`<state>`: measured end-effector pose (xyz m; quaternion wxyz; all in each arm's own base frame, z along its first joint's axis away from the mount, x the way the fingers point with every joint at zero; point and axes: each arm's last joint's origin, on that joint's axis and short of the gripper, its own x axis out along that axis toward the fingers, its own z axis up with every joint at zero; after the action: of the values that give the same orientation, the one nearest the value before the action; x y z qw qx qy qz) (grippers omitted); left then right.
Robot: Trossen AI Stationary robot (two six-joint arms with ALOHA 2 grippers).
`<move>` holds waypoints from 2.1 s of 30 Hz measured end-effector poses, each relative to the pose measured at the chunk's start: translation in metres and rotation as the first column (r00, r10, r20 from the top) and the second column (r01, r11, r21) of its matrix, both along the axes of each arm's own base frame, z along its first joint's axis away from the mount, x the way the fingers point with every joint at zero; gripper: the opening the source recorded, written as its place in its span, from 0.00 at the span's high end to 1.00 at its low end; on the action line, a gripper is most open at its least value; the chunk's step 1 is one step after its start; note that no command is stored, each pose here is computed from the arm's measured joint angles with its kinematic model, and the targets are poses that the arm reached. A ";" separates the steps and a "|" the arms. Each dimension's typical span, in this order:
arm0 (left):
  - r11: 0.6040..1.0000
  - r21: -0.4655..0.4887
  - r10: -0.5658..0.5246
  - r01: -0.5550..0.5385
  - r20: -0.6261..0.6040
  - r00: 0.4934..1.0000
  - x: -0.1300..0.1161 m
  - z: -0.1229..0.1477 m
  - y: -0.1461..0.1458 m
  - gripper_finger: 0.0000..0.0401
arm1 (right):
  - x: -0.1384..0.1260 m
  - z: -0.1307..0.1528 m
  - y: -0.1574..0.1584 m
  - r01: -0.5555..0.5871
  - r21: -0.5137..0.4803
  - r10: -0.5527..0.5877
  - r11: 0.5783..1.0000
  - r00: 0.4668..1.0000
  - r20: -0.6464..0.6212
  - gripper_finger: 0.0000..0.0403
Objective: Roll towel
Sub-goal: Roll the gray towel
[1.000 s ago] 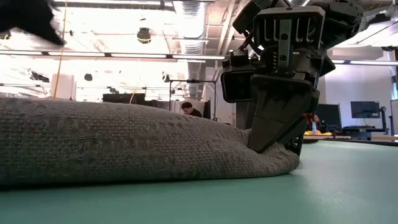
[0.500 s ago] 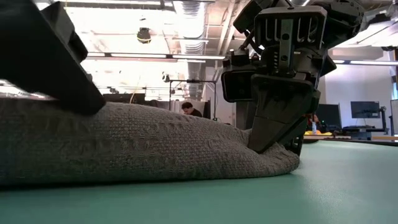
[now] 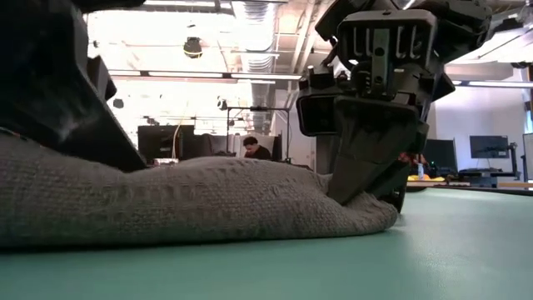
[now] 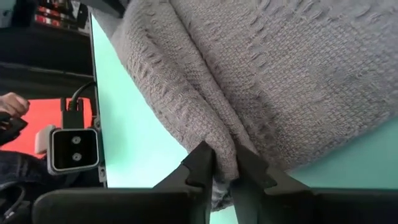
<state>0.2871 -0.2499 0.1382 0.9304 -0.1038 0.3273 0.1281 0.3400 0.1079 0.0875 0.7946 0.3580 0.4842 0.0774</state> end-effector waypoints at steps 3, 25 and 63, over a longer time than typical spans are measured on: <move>1.000 -0.011 0.015 -0.015 -0.014 1.000 -0.002 -0.005 0.003 0.94 | 0.000 0.002 0.000 -0.006 -0.004 0.006 1.000 1.000 0.003 0.78; 0.985 -0.104 0.136 -0.141 -0.051 0.989 -0.024 -0.039 0.025 1.00 | -0.019 0.095 0.006 -0.140 -0.178 0.191 0.974 0.929 0.316 0.57; 0.987 -0.115 0.106 -0.112 -0.058 0.993 -0.026 -0.030 0.025 1.00 | -0.020 0.015 0.064 -0.182 -0.903 0.649 0.388 0.750 0.127 0.46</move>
<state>0.2608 -0.2245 0.1085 0.9054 -0.1732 0.3523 0.1618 0.3196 0.1717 0.1023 0.9044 -0.2466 0.3277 0.1177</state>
